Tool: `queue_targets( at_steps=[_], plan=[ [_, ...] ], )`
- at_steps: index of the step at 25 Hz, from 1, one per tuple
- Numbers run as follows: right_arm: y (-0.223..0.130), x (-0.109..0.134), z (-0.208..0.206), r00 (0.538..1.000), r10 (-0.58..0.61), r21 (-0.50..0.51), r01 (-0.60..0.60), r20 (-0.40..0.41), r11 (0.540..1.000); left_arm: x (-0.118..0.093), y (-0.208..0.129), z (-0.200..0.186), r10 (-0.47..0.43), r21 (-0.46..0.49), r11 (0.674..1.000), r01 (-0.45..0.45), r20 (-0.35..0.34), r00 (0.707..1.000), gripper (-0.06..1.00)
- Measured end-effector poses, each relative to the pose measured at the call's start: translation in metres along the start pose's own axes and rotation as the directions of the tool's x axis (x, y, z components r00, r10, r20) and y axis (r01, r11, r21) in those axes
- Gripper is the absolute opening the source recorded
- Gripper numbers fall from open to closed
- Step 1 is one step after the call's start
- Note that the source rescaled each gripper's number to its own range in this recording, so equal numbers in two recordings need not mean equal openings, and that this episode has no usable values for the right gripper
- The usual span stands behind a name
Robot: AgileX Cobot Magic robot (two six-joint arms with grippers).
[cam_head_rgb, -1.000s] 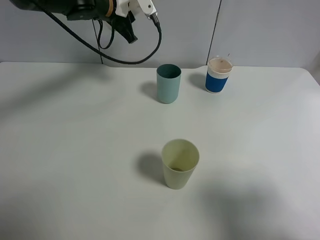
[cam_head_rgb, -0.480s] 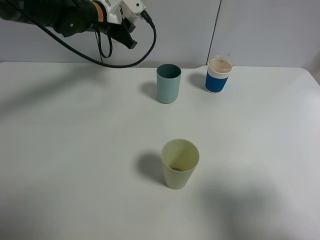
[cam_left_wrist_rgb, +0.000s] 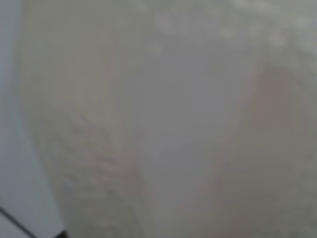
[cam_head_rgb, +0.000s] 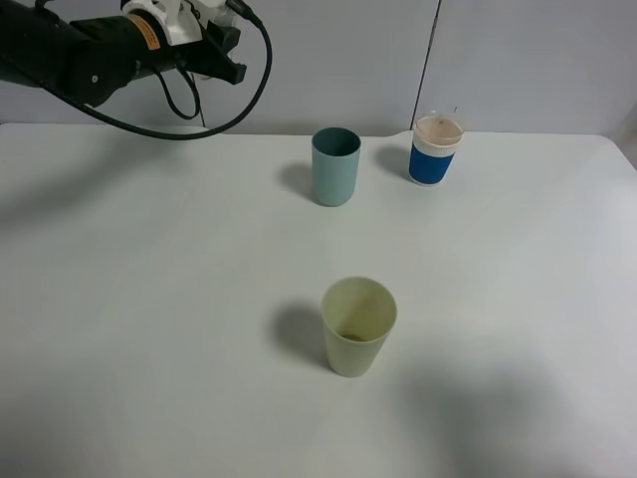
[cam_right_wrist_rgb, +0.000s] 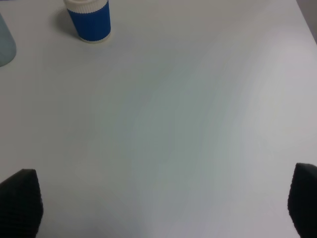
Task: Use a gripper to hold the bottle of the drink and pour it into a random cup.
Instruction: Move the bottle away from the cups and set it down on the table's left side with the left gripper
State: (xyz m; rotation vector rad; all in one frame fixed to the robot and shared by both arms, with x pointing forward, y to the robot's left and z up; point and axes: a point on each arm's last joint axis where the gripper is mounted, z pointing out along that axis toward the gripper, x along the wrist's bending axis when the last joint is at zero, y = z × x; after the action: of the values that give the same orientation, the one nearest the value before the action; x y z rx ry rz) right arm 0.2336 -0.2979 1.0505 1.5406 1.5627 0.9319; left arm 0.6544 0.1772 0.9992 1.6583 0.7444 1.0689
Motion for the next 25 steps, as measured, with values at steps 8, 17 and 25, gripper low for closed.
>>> queue_targets(
  at_steps=[8, 17, 25],
  plan=[
    [0.0, 0.0, 0.0, 1.0, 0.0, 0.0, 0.0, 0.0, 1.0, -0.003, -0.028, -0.022, -0.127, -0.023, 0.992, 0.126, -0.071, 0.989, 0.02],
    [0.0, 0.0, 0.0, 1.0, 0.0, 0.0, 0.0, 0.0, 1.0, -0.011, -0.057, -0.047, -0.172, -0.029, 0.985, 0.17, -0.139, 0.975, 0.02],
    [0.0, 0.0, 0.0, 1.0, 0.0, 0.0, 0.0, 0.0, 1.0, -0.017, -0.073, -0.061, -0.2, -0.044, 0.98, 0.195, -0.16, 0.967, 0.02]
  ],
)
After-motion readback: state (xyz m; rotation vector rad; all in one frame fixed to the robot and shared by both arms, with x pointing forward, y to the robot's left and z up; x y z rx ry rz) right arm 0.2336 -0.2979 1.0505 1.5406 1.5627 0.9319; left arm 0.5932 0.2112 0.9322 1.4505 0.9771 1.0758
